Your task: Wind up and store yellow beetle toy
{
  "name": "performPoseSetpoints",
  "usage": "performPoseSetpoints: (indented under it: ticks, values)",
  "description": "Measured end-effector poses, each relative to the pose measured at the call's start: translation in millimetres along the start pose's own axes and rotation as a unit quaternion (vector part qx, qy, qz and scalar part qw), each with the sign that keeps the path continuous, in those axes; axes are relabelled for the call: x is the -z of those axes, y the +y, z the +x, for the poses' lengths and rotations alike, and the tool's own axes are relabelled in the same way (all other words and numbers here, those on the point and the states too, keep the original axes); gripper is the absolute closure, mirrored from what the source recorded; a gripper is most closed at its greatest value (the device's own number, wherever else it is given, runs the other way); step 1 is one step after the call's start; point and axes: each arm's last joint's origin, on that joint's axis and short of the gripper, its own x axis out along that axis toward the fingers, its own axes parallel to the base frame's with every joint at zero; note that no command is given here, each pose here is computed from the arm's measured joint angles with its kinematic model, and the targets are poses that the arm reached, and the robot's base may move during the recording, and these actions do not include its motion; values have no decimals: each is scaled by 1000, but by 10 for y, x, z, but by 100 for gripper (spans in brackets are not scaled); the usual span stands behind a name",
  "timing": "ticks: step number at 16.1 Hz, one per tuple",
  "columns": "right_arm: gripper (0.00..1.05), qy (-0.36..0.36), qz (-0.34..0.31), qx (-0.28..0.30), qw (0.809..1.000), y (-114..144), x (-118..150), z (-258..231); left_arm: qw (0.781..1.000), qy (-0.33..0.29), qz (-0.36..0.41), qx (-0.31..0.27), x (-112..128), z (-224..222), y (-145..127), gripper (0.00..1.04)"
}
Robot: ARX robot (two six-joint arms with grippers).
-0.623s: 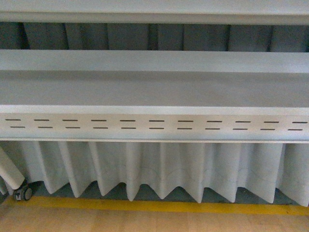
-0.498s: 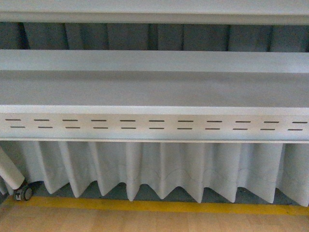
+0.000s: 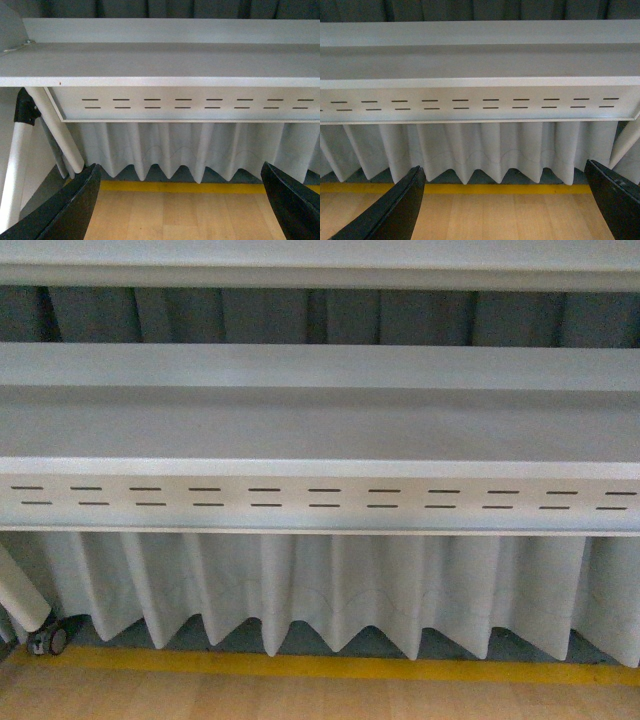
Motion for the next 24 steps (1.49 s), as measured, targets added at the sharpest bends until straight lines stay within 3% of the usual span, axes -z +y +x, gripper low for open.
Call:
performPoseSetpoints:
  ticks: [24]
  values:
    - [7, 1, 0, 0, 1000, 0, 2, 0, 1000, 1, 0, 1, 2, 0, 0, 7]
